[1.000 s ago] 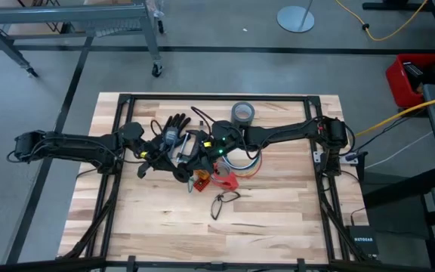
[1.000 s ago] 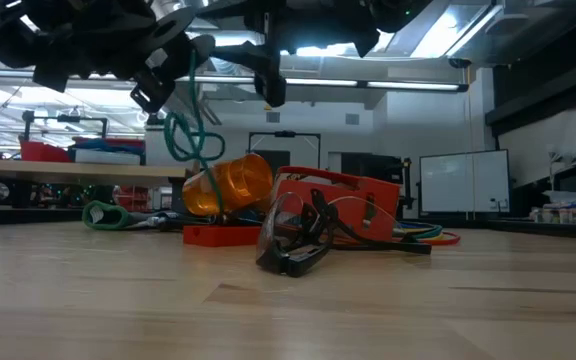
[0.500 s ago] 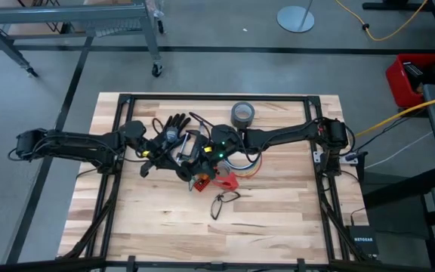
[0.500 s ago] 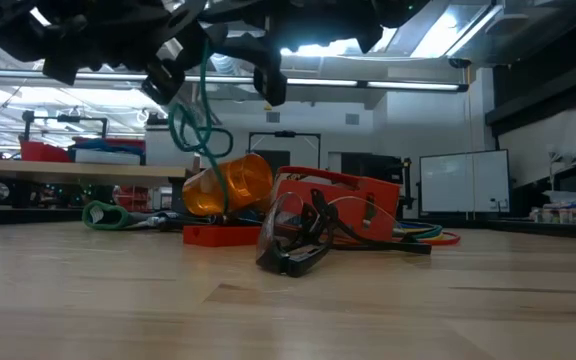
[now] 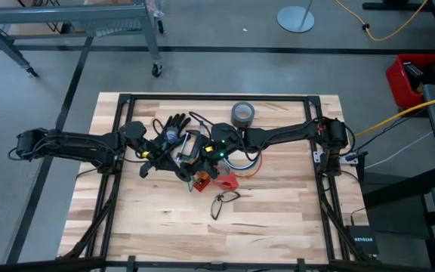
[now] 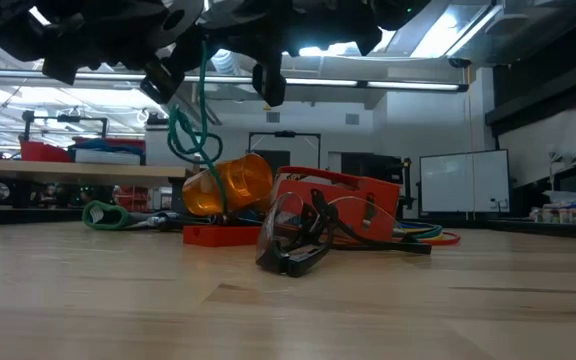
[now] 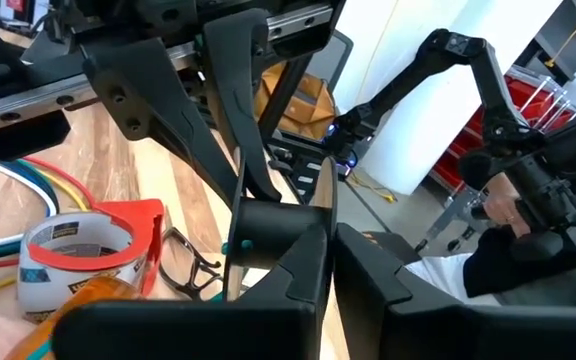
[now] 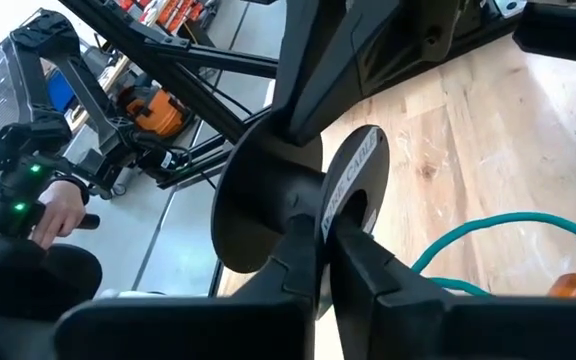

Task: Coil cords
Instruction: Coil the green wire on the spool

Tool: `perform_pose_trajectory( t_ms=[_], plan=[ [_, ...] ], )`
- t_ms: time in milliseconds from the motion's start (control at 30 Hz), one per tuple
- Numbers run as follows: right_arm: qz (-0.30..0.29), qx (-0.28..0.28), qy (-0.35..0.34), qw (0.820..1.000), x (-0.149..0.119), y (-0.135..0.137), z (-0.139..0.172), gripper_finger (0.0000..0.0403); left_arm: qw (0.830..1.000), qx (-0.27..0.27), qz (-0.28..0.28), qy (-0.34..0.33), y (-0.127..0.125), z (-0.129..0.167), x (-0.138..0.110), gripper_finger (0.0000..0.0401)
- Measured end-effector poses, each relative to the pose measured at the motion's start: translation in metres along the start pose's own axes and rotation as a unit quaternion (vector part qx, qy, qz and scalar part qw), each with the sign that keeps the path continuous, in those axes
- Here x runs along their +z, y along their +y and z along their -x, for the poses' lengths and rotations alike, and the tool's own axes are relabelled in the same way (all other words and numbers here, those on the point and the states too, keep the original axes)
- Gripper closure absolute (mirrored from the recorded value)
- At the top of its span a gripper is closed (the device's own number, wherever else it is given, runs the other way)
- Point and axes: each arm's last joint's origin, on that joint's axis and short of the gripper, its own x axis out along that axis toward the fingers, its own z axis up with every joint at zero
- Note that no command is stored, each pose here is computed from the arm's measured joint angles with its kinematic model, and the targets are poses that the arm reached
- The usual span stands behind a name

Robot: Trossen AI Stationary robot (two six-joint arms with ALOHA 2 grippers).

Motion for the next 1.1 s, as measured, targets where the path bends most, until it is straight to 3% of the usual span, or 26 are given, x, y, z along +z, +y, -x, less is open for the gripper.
perform_pose_trajectory(
  t_ms=[433, 667, 867, 1100],
  plan=[
    [0.000, 0.007, 0.003, 1.000, 0.000, 0.001, 0.000, 0.0388, 0.999, -0.004, 0.016, -0.040, -0.012, 0.010, 0.011, 0.0289],
    [-0.001, 0.039, 0.017, 0.999, 0.003, 0.001, 0.005, 0.0388, 0.998, -0.034, -0.009, -0.061, -0.027, 0.021, 0.018, 0.0278],
    [0.028, 0.065, -0.014, 0.997, 0.027, 0.008, 0.035, 0.0388, 0.998, -0.039, -0.015, -0.037, -0.031, 0.026, 0.014, 0.0285],
    [0.107, 0.050, -0.086, 0.989, 0.065, 0.028, 0.102, 0.0388, 0.998, 0.023, -0.058, -0.013, -0.023, 0.024, 0.005, 0.0286]
  ],
)
